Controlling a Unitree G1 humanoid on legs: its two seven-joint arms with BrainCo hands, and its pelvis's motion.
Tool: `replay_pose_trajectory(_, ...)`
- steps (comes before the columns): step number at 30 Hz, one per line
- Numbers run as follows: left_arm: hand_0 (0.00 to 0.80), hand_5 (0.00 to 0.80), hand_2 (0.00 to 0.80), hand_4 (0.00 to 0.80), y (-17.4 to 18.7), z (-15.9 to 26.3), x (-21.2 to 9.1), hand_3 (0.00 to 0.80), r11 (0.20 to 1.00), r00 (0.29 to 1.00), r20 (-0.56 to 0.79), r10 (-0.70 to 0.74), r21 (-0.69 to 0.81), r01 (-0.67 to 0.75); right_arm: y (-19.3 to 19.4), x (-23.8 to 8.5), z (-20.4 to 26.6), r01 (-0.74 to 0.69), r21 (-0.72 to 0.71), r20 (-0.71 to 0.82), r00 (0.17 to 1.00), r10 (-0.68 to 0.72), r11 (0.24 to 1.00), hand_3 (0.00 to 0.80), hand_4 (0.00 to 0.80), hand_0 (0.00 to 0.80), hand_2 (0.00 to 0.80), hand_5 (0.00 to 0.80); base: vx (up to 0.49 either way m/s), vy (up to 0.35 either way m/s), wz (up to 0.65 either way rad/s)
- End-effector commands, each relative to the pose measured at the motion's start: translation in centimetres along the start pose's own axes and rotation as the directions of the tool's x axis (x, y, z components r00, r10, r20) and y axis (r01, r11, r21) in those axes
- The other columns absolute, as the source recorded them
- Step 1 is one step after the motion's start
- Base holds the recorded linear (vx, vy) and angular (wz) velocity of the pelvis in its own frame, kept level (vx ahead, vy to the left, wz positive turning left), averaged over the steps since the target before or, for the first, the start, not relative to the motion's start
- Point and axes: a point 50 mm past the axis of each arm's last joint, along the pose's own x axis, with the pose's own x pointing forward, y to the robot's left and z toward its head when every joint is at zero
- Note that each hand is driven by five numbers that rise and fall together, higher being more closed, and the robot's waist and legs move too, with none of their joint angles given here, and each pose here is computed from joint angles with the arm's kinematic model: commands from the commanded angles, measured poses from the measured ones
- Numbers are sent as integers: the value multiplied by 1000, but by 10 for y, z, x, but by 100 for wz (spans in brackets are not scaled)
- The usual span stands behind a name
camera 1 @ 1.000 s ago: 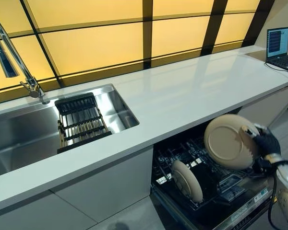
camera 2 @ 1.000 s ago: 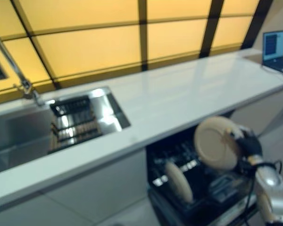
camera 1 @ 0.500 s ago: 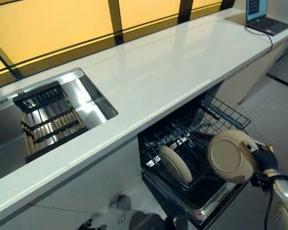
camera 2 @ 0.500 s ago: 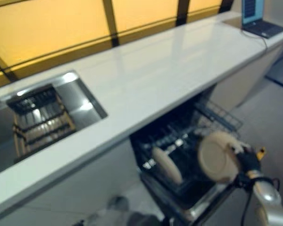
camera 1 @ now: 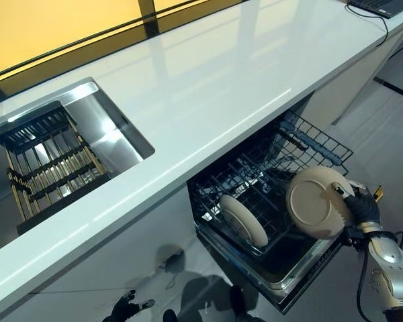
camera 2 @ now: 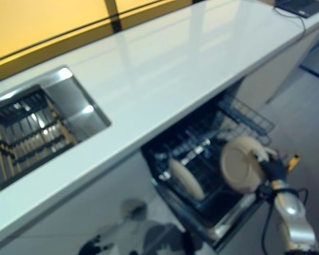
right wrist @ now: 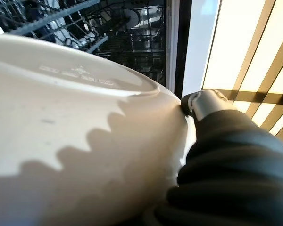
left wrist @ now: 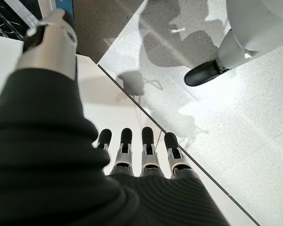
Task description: Take plates into dishwasher
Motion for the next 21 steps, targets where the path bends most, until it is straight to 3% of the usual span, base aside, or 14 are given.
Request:
replay_pose_trajectory(1,0,0,0,0,20,13,3,0,998,998,28,62,6,-62,0,14,52,64,-108,262,965,-34,992,800,800,800,800,800,0,0,0)
replay_pose_trajectory(2,0,0,0,0,20,14,4,0,998,998,28,59,13,-59,1,18,64,116,-192,312,949,-52,974,800,800,800,800,800,0,0,0)
replay_pose_trajectory(7,0,0,0,0,19,19,6,0,998,998,30,55,25,-56,5,23,92,234,-339,422,903,-75,911,800,800,800,800,800,0,0,0)
replay_pose_trajectory(21,0,0,0,0,8,32,10,0,997,998,55,26,70,-29,35,31,96,318,-510,487,873,-37,799,800,800,800,800,800,0,0,0)
